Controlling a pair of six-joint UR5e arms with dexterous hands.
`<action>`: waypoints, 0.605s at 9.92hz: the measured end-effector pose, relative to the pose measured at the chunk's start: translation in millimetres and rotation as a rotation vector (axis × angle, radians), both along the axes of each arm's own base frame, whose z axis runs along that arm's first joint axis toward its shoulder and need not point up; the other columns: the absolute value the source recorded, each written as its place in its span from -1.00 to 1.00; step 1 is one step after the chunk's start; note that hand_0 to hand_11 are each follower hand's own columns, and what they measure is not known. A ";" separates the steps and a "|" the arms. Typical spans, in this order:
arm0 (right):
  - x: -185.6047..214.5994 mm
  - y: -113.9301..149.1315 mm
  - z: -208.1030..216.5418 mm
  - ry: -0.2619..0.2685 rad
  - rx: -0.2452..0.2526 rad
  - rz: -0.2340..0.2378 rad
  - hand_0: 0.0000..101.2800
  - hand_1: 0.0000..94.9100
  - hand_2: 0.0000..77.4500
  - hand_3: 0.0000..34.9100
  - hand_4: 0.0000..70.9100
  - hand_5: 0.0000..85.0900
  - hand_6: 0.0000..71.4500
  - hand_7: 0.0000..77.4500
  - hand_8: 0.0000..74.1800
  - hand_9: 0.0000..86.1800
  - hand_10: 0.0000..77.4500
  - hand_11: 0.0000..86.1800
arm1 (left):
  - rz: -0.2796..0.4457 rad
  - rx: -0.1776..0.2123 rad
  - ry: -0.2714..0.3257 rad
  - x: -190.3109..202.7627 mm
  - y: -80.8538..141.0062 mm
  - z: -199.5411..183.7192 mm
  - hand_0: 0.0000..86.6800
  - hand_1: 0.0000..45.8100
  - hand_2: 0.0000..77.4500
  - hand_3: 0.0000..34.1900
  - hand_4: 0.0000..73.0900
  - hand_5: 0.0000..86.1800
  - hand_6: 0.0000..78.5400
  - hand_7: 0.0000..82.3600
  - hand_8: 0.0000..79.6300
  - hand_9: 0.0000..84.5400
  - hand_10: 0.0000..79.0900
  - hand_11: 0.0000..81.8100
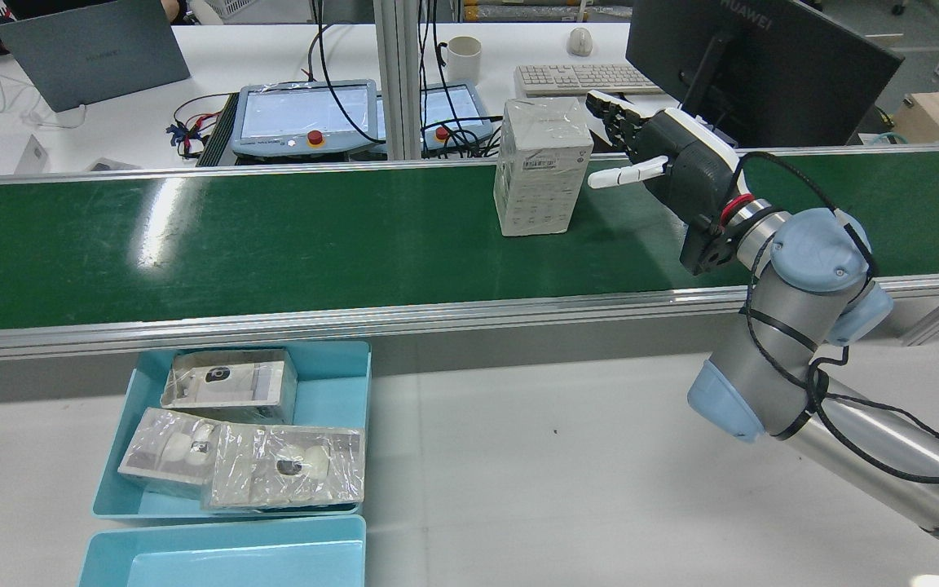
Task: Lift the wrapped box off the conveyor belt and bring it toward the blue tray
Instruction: 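Close the right hand around the white wrapped box on the belt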
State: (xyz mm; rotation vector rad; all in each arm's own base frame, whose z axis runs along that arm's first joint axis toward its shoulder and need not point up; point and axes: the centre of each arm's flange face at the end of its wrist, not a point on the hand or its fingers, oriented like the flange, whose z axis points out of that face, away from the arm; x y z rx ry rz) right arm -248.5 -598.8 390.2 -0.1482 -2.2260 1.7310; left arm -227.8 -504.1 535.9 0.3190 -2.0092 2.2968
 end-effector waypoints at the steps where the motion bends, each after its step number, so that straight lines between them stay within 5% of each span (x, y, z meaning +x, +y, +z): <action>1: -2.6 1.1 -0.2 -0.001 0.000 0.000 -0.10 -0.77 -0.70 -1.00 -0.77 -0.90 -1.00 -0.99 -0.94 -0.94 -0.96 -0.92 | 0.000 0.000 0.000 0.0 0.0 0.0 -1.00 -1.00 -0.97 -1.00 -1.00 -0.97 -1.00 -1.00 -1.00 -1.00 -1.00 -1.00; 6: -8.9 3.6 0.2 -0.001 -0.002 -0.006 -0.10 -0.76 -0.70 -1.00 -0.77 -0.90 -1.00 -0.99 -0.96 -0.94 -0.96 -0.94 | 0.000 0.000 0.000 0.0 0.0 0.0 -1.00 -1.00 -0.97 -1.00 -1.00 -0.97 -1.00 -1.00 -1.00 -1.00 -0.99 -1.00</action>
